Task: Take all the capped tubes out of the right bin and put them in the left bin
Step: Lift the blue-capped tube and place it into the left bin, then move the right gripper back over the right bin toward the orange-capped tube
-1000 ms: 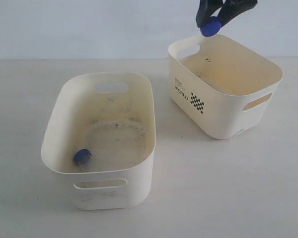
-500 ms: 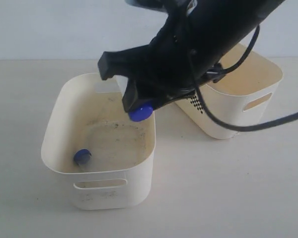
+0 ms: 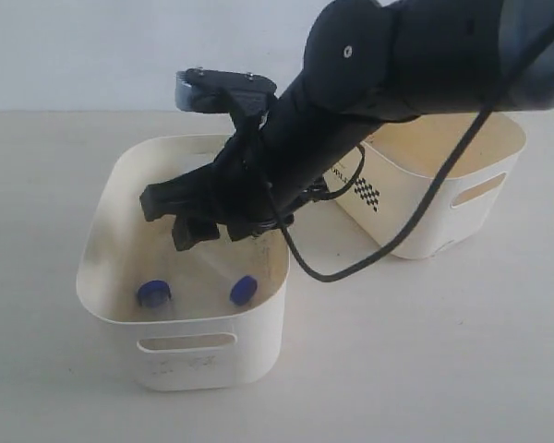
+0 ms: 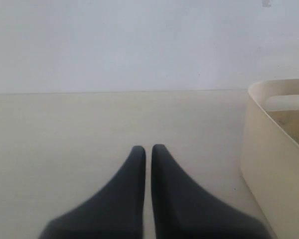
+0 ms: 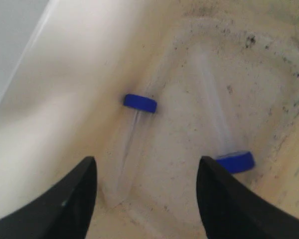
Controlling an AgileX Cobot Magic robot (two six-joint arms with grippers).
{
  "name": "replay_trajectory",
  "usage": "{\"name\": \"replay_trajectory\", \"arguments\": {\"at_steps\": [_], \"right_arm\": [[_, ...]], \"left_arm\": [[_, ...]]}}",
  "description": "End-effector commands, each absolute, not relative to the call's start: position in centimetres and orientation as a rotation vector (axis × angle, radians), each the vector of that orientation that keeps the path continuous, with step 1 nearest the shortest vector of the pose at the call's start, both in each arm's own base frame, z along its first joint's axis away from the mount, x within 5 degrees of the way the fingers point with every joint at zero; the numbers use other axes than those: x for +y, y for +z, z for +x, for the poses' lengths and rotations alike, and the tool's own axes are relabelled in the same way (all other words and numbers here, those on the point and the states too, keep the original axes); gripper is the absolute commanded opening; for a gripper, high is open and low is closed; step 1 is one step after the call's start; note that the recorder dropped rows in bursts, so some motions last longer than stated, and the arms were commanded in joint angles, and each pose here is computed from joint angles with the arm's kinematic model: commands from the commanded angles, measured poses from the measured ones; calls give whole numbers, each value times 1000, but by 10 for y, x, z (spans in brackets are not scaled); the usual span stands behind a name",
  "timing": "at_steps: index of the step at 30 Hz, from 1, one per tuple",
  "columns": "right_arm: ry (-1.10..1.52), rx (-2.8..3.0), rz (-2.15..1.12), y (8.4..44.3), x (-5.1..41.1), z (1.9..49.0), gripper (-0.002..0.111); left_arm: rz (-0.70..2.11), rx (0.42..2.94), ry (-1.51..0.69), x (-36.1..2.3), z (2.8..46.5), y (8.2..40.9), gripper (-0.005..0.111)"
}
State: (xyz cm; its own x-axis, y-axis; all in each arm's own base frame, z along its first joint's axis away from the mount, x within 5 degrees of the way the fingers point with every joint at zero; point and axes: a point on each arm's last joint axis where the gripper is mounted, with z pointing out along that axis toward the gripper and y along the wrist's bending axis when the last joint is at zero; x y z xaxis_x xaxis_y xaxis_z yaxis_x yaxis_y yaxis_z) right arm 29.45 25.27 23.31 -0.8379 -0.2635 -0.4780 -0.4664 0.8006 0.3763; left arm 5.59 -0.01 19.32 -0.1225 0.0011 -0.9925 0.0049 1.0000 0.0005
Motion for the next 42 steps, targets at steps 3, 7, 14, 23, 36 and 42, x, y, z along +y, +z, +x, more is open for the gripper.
{"name": "replay_trajectory", "arguments": {"at_steps": [3, 7, 14, 23, 36, 42], "right_arm": [[665, 2484, -686, 266, 239, 313, 57], [638, 2441, -590, 304, 195, 350, 57], [402, 2343, -331, 344, 81, 403, 33], [386, 2456, -293, 284, 28, 439, 42], [586, 2628, -436, 228, 42, 470, 42], [616, 2678, -541, 255, 40, 454, 42]], "left_arm": [[-8, 1686, -16, 0, 56, 195, 4], [-8, 1686, -16, 0, 56, 195, 4], [-8, 1686, -16, 0, 56, 195, 4], [-8, 1686, -16, 0, 56, 195, 4], [-8, 1686, -16, 0, 56, 195, 4], [-8, 1686, -16, 0, 56, 195, 4]]}}
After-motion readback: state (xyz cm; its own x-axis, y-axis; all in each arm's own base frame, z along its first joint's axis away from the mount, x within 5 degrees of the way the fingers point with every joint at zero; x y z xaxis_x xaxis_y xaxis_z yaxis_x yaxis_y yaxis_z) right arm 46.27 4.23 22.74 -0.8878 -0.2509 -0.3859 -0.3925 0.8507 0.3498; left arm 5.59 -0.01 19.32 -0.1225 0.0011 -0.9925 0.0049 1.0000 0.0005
